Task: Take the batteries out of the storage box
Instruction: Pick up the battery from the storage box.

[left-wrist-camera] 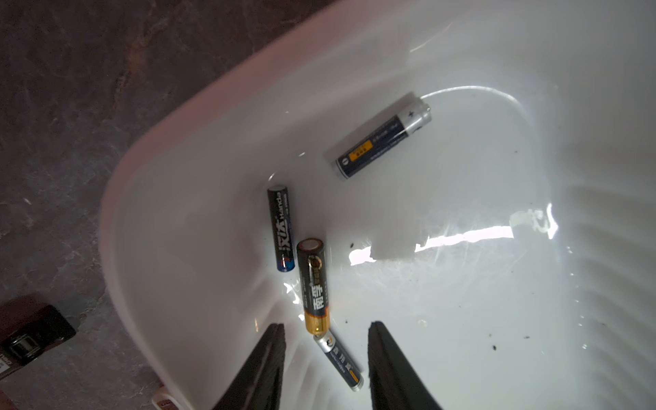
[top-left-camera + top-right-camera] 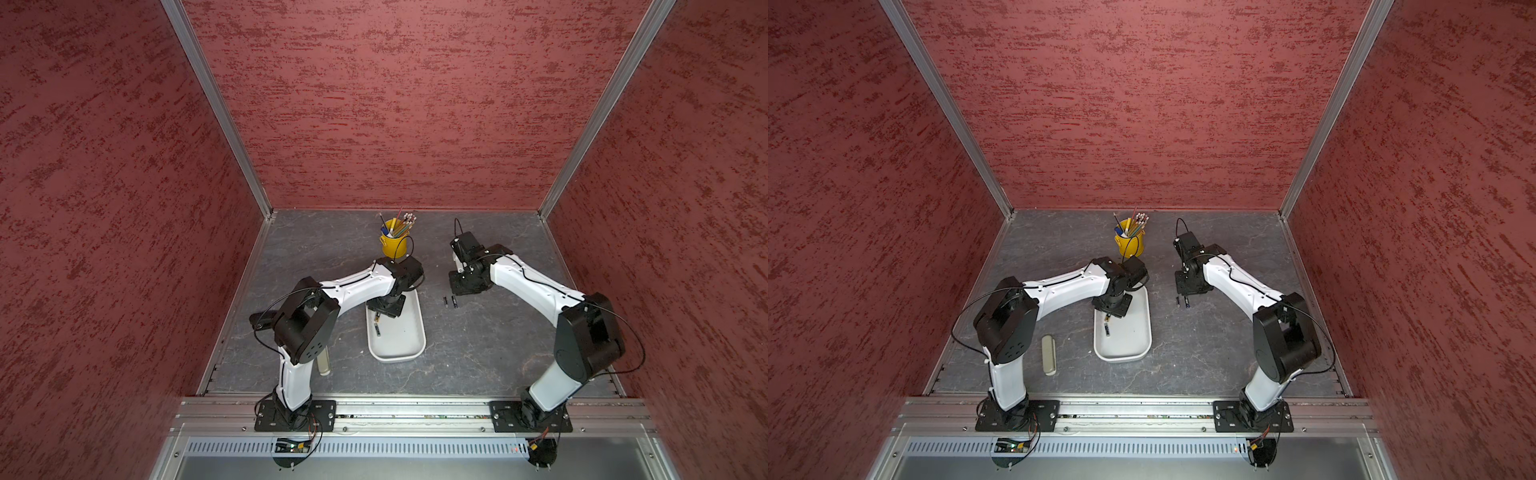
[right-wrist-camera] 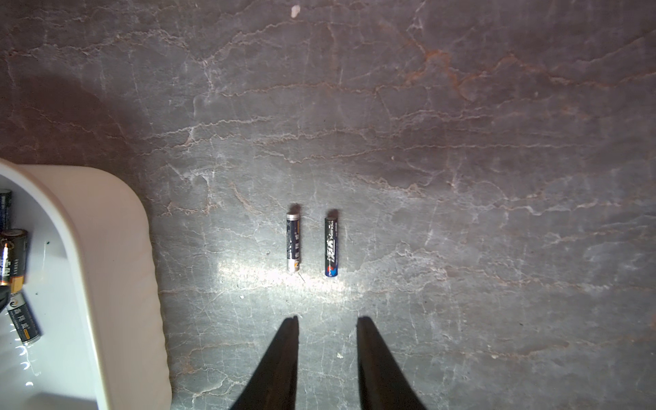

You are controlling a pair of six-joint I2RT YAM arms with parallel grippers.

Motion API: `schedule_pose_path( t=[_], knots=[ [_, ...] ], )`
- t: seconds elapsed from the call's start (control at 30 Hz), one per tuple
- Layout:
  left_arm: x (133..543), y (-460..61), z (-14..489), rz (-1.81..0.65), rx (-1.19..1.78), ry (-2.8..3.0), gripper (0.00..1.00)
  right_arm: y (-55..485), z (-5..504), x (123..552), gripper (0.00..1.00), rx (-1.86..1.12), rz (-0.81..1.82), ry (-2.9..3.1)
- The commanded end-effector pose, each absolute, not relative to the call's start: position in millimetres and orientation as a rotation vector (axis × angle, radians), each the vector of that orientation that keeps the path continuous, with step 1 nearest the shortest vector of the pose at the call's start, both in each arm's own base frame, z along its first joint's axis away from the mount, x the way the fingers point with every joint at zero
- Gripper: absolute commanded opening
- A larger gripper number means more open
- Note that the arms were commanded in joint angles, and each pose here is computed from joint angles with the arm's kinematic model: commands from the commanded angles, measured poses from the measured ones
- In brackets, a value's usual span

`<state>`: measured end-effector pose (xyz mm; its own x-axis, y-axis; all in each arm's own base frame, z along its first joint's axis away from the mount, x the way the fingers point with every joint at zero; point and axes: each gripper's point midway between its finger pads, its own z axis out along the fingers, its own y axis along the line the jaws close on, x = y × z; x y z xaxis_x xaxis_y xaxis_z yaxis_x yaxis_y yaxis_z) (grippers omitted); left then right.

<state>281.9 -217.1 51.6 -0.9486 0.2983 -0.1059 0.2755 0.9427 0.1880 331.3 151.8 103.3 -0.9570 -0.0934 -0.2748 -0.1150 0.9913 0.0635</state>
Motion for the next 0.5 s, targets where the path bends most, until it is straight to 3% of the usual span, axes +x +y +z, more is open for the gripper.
schedule_pose_path(
  t=[0.0, 0.47],
  knots=[
    [283, -217, 38, 0.236, 0.444, 2.990, 0.41, 149, 113, 333, 0.32, -0.152, 0.100, 2.844],
    [281, -218, 19, 0.188, 0.433, 3.049, 0.35, 150, 115, 331, 0.32, -0.145, 0.113, 2.853]
  ],
)
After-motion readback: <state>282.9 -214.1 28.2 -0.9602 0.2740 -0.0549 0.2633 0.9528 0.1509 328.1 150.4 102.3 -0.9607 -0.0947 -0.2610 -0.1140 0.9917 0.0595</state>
